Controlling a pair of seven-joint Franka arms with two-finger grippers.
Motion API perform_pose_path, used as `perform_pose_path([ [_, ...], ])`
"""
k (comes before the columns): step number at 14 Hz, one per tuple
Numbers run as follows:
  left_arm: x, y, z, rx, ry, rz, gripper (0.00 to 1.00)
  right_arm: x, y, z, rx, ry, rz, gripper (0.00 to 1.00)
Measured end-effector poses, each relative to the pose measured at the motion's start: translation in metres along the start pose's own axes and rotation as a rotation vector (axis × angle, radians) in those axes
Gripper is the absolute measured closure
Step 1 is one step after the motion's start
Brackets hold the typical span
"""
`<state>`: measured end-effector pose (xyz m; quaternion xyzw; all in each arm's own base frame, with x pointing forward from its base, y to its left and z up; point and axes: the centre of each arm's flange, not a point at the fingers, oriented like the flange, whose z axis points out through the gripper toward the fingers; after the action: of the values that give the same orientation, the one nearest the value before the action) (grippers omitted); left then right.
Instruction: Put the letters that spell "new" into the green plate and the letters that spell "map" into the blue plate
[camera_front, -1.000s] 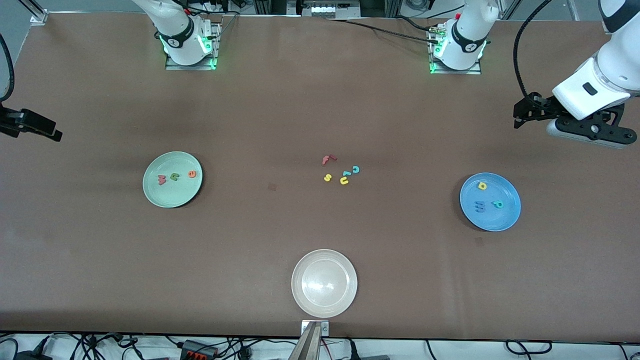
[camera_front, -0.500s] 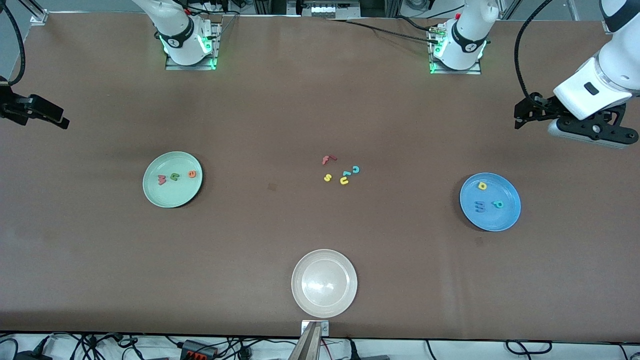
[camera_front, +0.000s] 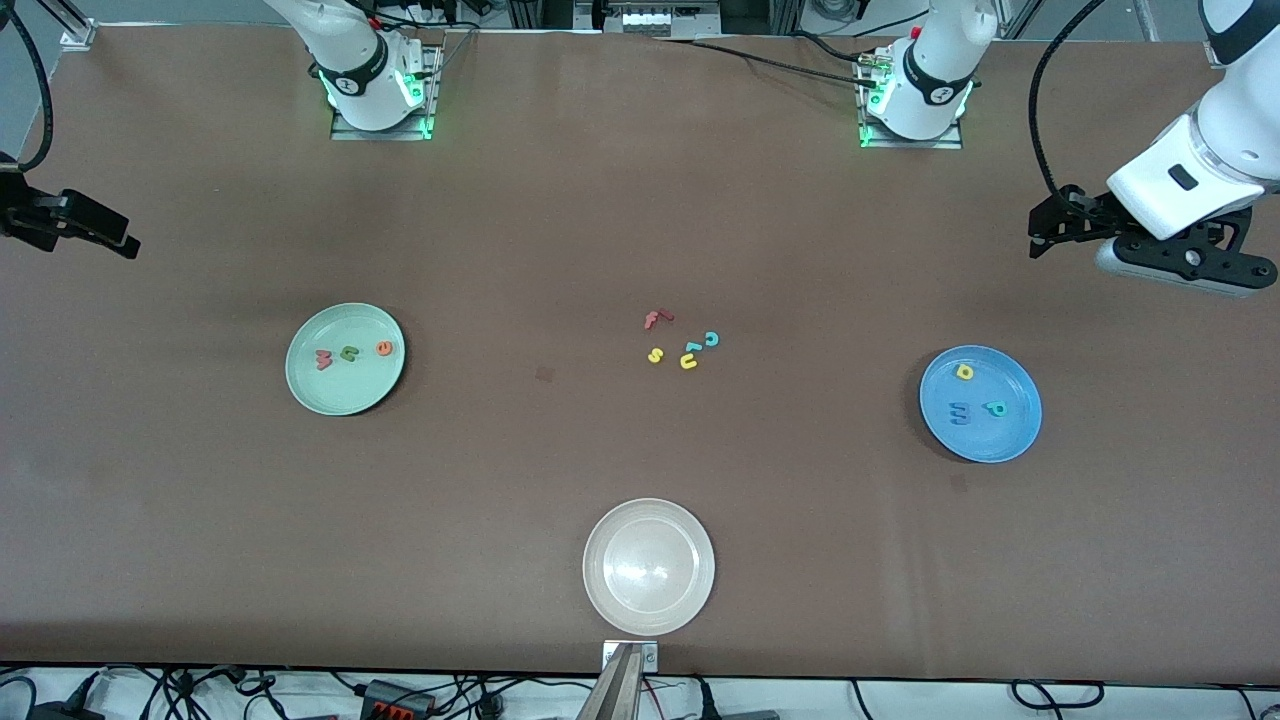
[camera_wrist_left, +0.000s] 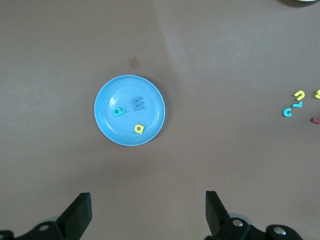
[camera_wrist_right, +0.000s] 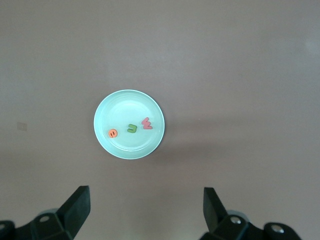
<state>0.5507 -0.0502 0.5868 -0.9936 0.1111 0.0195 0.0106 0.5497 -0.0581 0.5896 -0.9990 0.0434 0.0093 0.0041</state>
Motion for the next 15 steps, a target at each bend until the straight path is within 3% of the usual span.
perform_pose_path([
  [15,0.0005,0.0034,-0.0001,0.000,0.000,0.006,0.00,0.0018,-0.0002,-0.0096,-0.003,0.037,-0.001,0.00],
])
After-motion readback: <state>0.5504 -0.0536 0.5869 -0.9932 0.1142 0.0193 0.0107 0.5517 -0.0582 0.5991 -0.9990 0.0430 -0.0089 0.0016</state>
